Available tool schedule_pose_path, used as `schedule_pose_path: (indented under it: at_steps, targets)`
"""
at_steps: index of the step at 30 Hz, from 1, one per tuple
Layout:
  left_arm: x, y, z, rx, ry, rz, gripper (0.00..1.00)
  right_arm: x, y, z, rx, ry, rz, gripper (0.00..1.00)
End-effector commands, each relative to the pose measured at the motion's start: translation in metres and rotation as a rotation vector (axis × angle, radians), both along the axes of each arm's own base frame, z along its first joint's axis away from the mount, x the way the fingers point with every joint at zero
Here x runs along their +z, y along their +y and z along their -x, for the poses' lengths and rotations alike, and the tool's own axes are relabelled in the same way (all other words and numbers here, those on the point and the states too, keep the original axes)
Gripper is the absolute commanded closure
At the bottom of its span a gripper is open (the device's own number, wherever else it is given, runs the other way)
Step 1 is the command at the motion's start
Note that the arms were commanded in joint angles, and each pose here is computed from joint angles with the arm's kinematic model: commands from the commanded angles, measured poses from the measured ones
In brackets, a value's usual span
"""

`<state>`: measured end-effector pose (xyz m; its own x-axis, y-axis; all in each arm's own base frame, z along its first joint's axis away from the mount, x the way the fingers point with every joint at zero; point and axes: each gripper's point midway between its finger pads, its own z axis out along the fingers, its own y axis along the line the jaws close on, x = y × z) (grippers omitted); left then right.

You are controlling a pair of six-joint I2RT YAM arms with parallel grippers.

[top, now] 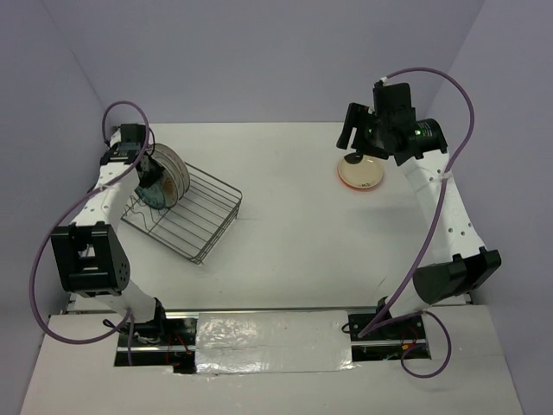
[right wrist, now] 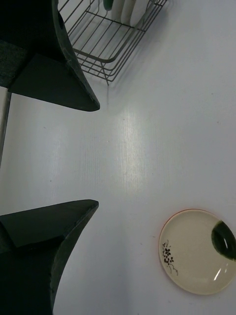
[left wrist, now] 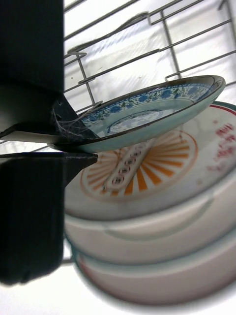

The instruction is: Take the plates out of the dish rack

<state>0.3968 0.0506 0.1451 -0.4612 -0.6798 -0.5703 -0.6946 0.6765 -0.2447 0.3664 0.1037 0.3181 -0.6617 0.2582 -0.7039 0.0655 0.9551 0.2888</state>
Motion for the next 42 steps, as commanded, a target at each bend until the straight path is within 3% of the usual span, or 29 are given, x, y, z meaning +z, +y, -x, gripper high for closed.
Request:
schedule_pose_path:
  at_steps: [1,5,8,10,11,13,14,18,21,25,32,35,38,39,41,42]
  targets:
    - [0.076,0.010,0.000,-0.017,-0.132,-0.072,1.00,0.021,-0.004,-0.006,-0.003,-0.051,0.039,0.20]
    - [0.150,-0.009,-0.017,-0.168,-0.331,-0.086,1.00,0.043,-0.002,-0.015,0.001,-0.081,0.037,0.20]
    - [0.192,-0.064,-0.025,-0.480,-0.476,-0.140,1.00,0.064,0.013,-0.021,0.062,-0.100,-0.078,0.13]
    - [0.213,-0.105,-0.026,-0.700,-0.528,-0.305,1.00,0.079,0.026,-0.025,0.100,-0.113,-0.207,0.00]
    - [0.215,-0.155,-0.017,-0.854,-0.540,-0.352,1.00,0.095,0.034,-0.024,0.142,-0.136,-0.278,0.00]
    - [0.214,-0.186,-0.008,-1.021,-0.501,-0.602,1.00,0.116,0.043,-0.028,0.154,-0.170,-0.367,0.00]
    - [0.213,-0.234,0.011,-1.150,-0.528,-0.664,1.00,0.119,0.047,-0.029,0.166,-0.173,-0.392,0.00]
    - [0.204,-0.292,0.044,-1.368,-0.511,-1.161,1.00,0.122,0.076,-0.023,0.287,-0.111,-0.563,0.00]
    - [0.183,-0.316,0.057,-1.405,-0.476,-1.368,1.00,0.091,0.073,-0.022,0.256,-0.041,-0.517,0.00]
    - [0.167,-0.344,0.079,-1.517,-0.510,-1.434,1.00,0.026,0.073,-0.008,0.273,0.114,-0.438,0.00]
    - [0.156,-0.377,0.097,-1.649,-0.574,-1.481,1.00,-0.021,0.096,0.016,0.377,0.193,-0.457,0.02]
    - [0.155,-0.389,0.103,-1.685,-0.611,-1.466,1.00,-0.035,0.114,0.023,0.432,0.221,-0.526,0.11]
    - [0.153,-0.398,0.107,-1.704,-0.628,-1.430,0.98,-0.044,0.110,0.018,0.391,0.204,-0.506,0.51]
    - [0.149,-0.398,0.106,-1.710,-0.614,-1.430,0.91,-0.047,0.106,0.015,0.366,0.196,-0.490,0.96]
    - [0.139,-0.395,0.102,-1.678,-0.578,-1.429,0.66,-0.050,0.087,0.004,0.270,0.170,-0.438,1.00]
    - [0.147,-0.387,0.094,-1.567,-0.583,-1.411,0.43,-0.054,0.077,-0.002,0.229,0.164,-0.417,1.00]
